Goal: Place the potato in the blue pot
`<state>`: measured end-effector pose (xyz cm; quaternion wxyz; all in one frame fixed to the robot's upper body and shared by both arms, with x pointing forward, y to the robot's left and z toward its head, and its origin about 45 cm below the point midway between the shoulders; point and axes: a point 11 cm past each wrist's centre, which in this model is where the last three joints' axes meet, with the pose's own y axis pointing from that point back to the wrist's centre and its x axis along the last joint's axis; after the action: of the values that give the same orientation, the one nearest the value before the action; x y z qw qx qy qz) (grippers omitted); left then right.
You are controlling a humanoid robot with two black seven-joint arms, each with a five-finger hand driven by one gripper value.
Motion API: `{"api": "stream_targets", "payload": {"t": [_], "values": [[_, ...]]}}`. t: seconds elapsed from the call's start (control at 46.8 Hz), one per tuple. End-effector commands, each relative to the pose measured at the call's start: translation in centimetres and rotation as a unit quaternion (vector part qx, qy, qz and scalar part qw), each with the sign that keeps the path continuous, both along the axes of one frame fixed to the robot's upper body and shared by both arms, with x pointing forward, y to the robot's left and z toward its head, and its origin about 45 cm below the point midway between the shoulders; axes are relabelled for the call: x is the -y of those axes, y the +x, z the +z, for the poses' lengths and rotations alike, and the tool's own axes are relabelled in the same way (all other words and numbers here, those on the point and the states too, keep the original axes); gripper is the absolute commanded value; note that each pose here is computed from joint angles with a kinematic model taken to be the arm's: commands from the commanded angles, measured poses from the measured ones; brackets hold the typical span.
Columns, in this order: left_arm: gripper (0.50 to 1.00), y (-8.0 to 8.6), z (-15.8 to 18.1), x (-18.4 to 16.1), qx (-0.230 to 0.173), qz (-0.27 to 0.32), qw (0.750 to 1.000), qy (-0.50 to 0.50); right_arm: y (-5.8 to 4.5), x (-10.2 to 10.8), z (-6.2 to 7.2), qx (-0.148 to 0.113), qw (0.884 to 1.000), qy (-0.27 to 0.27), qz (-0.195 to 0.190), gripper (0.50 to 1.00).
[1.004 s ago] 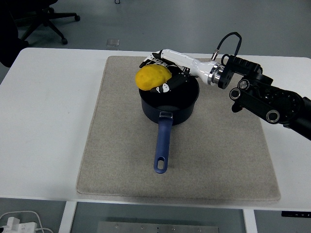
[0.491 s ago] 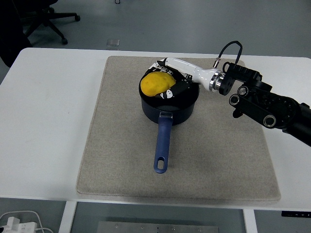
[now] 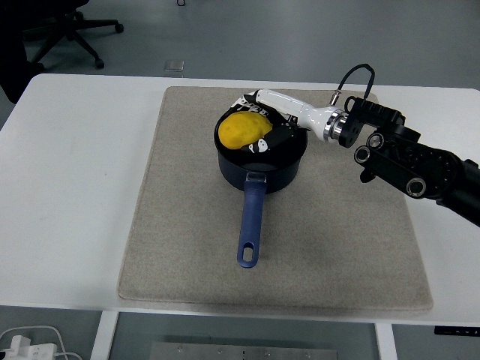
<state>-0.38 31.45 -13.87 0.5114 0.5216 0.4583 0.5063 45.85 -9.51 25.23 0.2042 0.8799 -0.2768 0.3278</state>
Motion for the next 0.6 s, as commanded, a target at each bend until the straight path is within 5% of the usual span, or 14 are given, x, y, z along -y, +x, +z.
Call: {"api": "stream_targets", "payload": {"t": [0.0, 0.128, 0.171, 0.278, 0.577], "values": [[0.996, 0.0, 0.0, 0.01, 0.0, 0.0, 1.0, 0.0, 0.03, 0.02, 0.06, 0.0, 1.0, 0.002, -0.001, 0.5], [0.996, 0.0, 0.0, -0.05, 0.0, 0.0, 1.0, 0.0, -0.01, 0.0, 0.02, -0.002, 1.0, 0.001, 0.001, 0.5], [0.996, 0.0, 0.0, -0.05, 0.0, 0.0, 1.0, 0.0, 0.02, 0.0, 0.07, -0.002, 1.0, 0.002, 0.0, 0.596], [0.996, 0.0, 0.0, -0.1, 0.0, 0.0, 1.0, 0.001, 0.07, 0.02, 0.14, 0.0, 1.0, 0.004, -0.002, 0.678], [0.996, 0.0, 0.01, -0.12, 0.0, 0.0, 1.0, 0.002, 0.08, 0.02, 0.2, -0.001, 1.0, 0.005, -0.002, 0.803]]}}
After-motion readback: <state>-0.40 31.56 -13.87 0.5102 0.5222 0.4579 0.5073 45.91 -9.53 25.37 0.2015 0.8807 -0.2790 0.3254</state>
